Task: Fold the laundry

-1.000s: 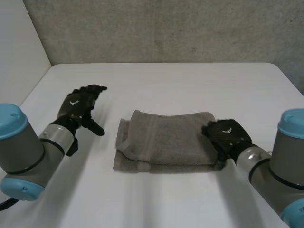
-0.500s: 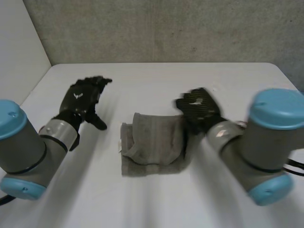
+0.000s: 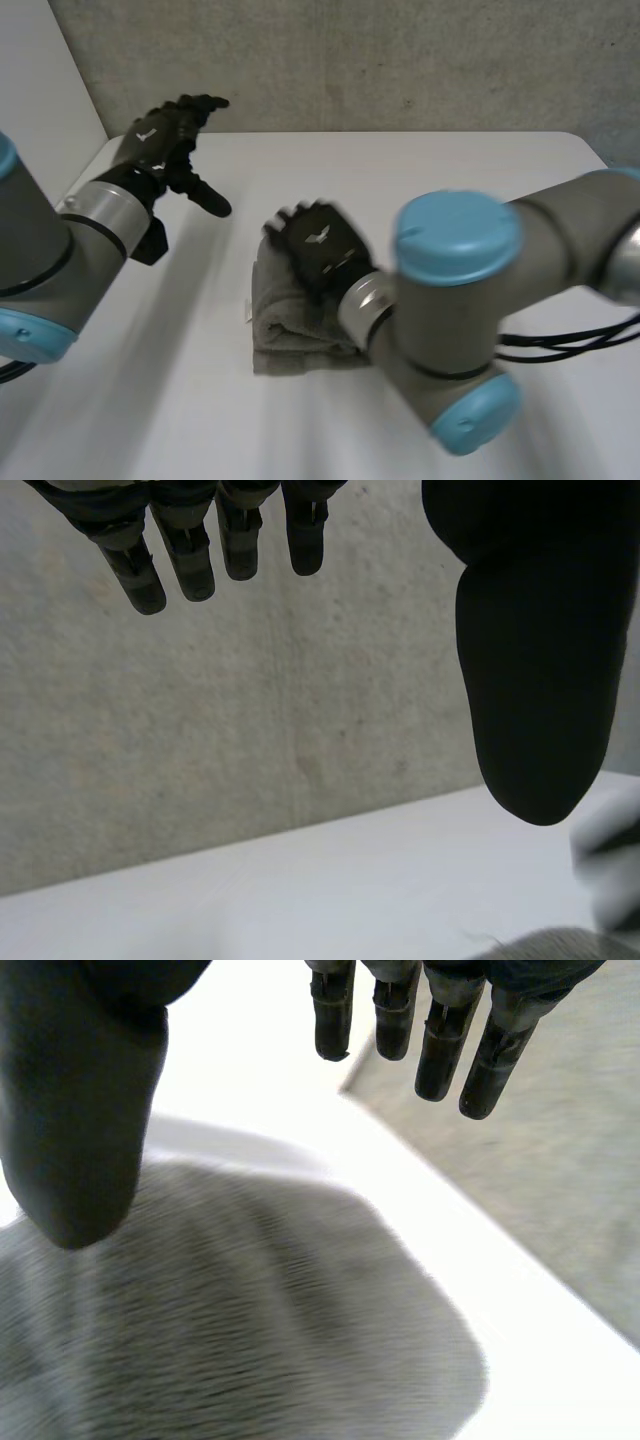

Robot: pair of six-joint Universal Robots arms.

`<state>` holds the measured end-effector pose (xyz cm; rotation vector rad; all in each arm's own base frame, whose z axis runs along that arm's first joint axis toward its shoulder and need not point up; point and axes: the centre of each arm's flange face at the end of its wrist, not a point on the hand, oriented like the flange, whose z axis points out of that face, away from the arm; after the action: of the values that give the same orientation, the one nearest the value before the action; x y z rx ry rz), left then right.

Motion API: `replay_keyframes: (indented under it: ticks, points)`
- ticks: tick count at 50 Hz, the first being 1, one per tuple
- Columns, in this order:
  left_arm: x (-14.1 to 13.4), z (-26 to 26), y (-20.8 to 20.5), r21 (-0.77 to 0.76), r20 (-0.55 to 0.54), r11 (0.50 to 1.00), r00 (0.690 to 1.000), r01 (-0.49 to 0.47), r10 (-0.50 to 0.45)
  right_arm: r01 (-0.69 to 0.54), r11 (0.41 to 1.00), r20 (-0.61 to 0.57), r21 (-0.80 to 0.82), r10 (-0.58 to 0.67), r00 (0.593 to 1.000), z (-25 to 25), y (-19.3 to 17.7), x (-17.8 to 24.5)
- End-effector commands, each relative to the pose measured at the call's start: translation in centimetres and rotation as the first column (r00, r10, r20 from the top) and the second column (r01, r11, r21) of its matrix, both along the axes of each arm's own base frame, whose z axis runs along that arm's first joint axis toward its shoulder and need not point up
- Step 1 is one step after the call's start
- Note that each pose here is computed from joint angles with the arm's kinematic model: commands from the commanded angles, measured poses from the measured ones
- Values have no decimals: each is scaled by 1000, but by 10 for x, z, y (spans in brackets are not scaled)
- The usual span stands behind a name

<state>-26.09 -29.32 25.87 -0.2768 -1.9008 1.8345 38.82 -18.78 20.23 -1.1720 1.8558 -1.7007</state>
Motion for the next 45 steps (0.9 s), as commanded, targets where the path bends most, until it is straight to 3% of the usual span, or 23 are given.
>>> replay_keyframes:
  ticks: [1, 11, 20, 24, 29, 34, 37, 40, 42, 45]
  points:
    - [-15, -17, 3, 38, 16, 998, 999, 40, -41, 167, 985, 163, 51, -173, 971, 22, -36, -47]
    - [-46, -73, 22, 167, 76, 978, 987, 125, -139, 159, 958, 160, 238, -200, 967, -25, -55, -58]
    - [-47, -129, 25, 299, 129, 947, 979, 115, -159, 175, 920, 68, 349, -211, 975, -82, -63, -54]
    - [-46, -132, 27, 310, 133, 944, 978, 113, -161, 179, 923, 72, 340, -215, 974, -79, -64, -54]
    - [-44, -112, 27, 272, 118, 955, 981, 117, -154, 176, 944, 136, 278, -220, 966, -41, -67, -56]
    - [-37, -43, 35, 165, 121, 978, 982, 127, -148, 208, 964, 240, 164, -243, 940, 31, -71, -73]
    - [-33, -24, 40, 144, 149, 982, 978, 126, -147, 226, 963, 251, 148, -258, 933, 48, -69, -79]
    - [-24, 9, 48, 106, 201, 988, 971, 113, -133, 288, 949, 264, 127, -312, 913, 78, -68, -90]
    - [-7, 36, 45, 81, 221, 995, 973, 54, -71, 373, 920, 253, 119, -391, 885, 97, -71, -104]
    - [2, 50, 42, 65, 218, 998, 976, 10, -24, 407, 906, 252, 114, -423, 871, 107, -73, -112]
